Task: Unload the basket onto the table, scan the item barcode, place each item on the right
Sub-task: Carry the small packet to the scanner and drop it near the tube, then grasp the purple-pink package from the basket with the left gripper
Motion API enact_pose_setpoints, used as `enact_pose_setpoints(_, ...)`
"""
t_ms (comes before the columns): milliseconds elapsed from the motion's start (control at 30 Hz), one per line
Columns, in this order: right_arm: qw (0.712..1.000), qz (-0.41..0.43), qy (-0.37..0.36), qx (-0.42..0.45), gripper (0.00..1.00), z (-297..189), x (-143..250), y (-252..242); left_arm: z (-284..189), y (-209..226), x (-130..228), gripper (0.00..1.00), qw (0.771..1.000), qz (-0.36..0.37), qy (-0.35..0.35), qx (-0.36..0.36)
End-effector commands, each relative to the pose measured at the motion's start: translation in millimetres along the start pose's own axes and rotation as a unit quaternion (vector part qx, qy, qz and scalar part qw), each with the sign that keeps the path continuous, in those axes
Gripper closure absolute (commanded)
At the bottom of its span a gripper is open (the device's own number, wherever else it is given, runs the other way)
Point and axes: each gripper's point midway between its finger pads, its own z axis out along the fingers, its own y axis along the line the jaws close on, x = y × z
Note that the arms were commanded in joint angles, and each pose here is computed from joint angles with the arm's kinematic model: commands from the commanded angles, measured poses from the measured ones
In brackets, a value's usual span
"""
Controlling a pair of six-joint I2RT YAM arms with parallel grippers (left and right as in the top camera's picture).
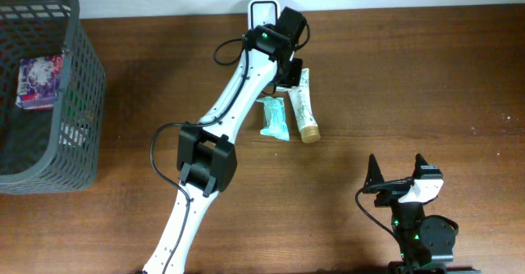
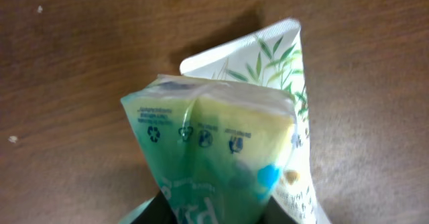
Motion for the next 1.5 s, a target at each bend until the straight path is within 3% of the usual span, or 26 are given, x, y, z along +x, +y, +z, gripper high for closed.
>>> enact_pose_setpoints(0,1.0,0.002,0.003,0.0,0.01,0,3,0,-1,-11,0,0.7,1.0,0.01,-0.005,0.007)
enact_pose_setpoints(67,1.0,0.002,0.003,0.0,0.01,0,3,0,-1,-14,3,0.65,1.0,0.013,0.0,0.006)
enact_pose_setpoints(133,1.0,0.002,0.003,0.0,0.01,0,3,0,-1,-13,6,0.72,1.0,0.013,0.005,0.002)
enact_pose_setpoints(333,1.0,0.002,0.003,0.0,0.01,0,3,0,-2,-1,21,0.67,0.996,-0.082,0.036,-0.016)
enact_pose_setpoints(367,1.0,0.002,0.003,0.0,0.01,0,3,0,-2,0,25,0.64,0.995,-0.083,0.044,-0.02)
enact_pose_setpoints(467,1.0,0.002,0.002,0.0,0.01,0,3,0,-2,0,25,0.34,0.995,-0.083,0.044,-0.02)
enact_pose_setpoints(500,1.0,0.002,0.003,0.0,0.01,0,3,0,-2,-1,21,0.08,0.996,-0.082,0.036,-0.017)
enact_pose_setpoints(533,1.0,0.002,0.003,0.0,0.01,0,3,0,-1,-1,18,0.04,0.996,-0.081,0.032,-0.015)
enact_pose_setpoints(733,1.0,0.002,0.003,0.0,0.01,0,3,0,-28,23,-10,0.1,0.994,-0.106,-0.008,-0.006)
enact_pose_setpoints(800,1.0,0.002,0.003,0.0,0.01,0,3,0,-54,36,-26,0.15,0.992,-0.121,-0.034,0.003)
enact_pose_setpoints(900,1.0,0.002,0.003,0.0,0.01,0,3,0,-87,55,-45,0.36,0.988,-0.135,-0.069,0.023)
enact_pose_setpoints(967,1.0,0.002,0.003,0.0,0.01,0,3,0,-111,63,-55,0.43,0.989,-0.103,-0.097,0.035)
enact_pose_setpoints(1033,1.0,0.002,0.003,0.0,0.01,0,3,0,-158,76,-67,0.33,0.985,-0.081,-0.147,0.044)
enact_pose_setpoints(1100,1.0,0.002,0.003,0.0,0.01,0,3,0,-206,96,-74,0.3,0.979,-0.065,-0.192,0.035)
enact_pose_setpoints(1200,1.0,0.002,0.003,0.0,0.01,0,3,0,-293,141,-77,0.21,0.957,-0.093,-0.274,0.019)
enact_pose_setpoints(1333,1.0,0.002,0.003,0.0,0.01,0,3,0,-408,220,-56,0.18,0.911,-0.149,-0.384,-0.03)
enact_pose_setpoints(1467,1.0,0.002,0.003,0.0,0.01,0,3,0,-475,317,-9,0.0,0.865,-0.229,-0.432,-0.11)
